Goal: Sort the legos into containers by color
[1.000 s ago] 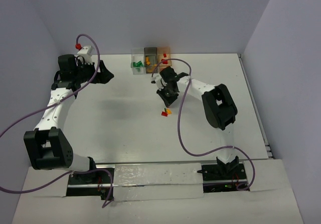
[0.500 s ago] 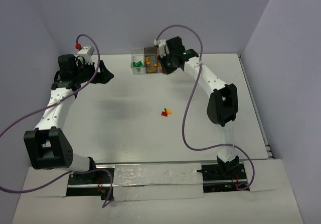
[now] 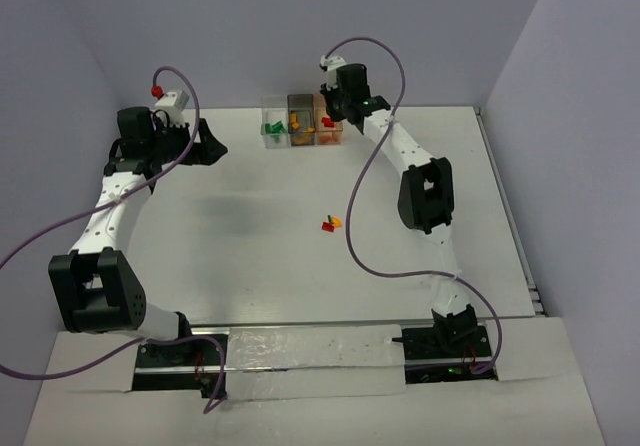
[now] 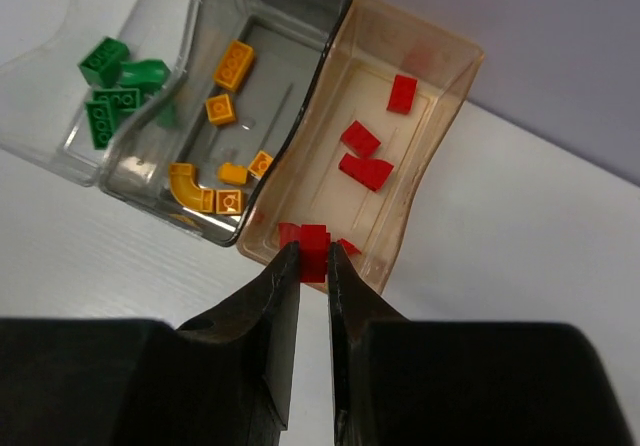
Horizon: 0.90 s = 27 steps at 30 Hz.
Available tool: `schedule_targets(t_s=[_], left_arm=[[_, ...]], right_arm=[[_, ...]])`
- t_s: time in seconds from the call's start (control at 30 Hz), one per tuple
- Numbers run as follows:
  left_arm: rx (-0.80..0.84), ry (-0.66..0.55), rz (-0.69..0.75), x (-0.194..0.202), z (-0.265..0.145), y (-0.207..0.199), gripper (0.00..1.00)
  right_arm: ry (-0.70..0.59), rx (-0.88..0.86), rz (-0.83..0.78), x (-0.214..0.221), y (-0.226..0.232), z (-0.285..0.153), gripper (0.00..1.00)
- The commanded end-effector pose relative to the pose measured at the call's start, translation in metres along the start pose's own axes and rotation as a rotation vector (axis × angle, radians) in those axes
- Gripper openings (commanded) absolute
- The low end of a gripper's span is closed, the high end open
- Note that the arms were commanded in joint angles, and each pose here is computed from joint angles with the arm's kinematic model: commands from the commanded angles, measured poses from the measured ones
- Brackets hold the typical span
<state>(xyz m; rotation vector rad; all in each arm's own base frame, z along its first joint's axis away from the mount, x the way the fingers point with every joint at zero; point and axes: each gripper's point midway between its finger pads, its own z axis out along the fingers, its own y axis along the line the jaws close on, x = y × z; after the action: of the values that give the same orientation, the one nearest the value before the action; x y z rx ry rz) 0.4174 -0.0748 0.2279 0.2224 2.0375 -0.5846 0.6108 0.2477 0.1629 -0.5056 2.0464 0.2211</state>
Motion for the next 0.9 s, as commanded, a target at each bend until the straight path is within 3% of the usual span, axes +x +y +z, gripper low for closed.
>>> schedule_targets(t_s=[0.0, 0.13, 0.2, 0.33, 0.47, 0.57, 0.67, 0.87], left_arm=[[0.0, -0.046, 0.038, -0.024, -0.002, -0.002, 0.99], [-0.004, -0.042, 0.036, -0.024, -0.002, -0.002, 0.99], [-0.004, -0.042, 0.038, -0.025, -0.002, -0.002, 0.99], [-0.004, -0.044, 0.038, -0.027, -0.003, -0.002, 0.99], [0.001, -0.051, 0.035, -0.03, -0.005, -0.005, 0.99], [0.003, -0.058, 0.041, -0.032, -0.009, -0.008, 0.99], [0.002, -0.065, 0.055, -0.033, -0.014, -0.011, 0.99], [0.008, -0.054, 0.054, -0.023, -0.016, -0.012, 0.99]], right_arm=[[-0.127, 0.041, 0.024, -0.029, -0.005, 0.012, 0.04], [-0.129, 0.066, 0.022, -0.024, -0.011, 0.023, 0.24], [-0.126, 0.07, 0.021, -0.022, -0.013, 0.025, 0.52], [-0.137, 0.051, 0.023, -0.031, -0.01, 0.015, 0.68], [-0.148, 0.0, 0.014, -0.052, -0.001, -0.015, 0.67], [-0.091, -0.101, -0.027, -0.055, 0.02, -0.055, 0.55], [0.014, -0.21, -0.084, -0.033, 0.047, -0.095, 0.5], [0.297, -0.376, -0.091, 0.07, 0.092, -0.159, 0.42]])
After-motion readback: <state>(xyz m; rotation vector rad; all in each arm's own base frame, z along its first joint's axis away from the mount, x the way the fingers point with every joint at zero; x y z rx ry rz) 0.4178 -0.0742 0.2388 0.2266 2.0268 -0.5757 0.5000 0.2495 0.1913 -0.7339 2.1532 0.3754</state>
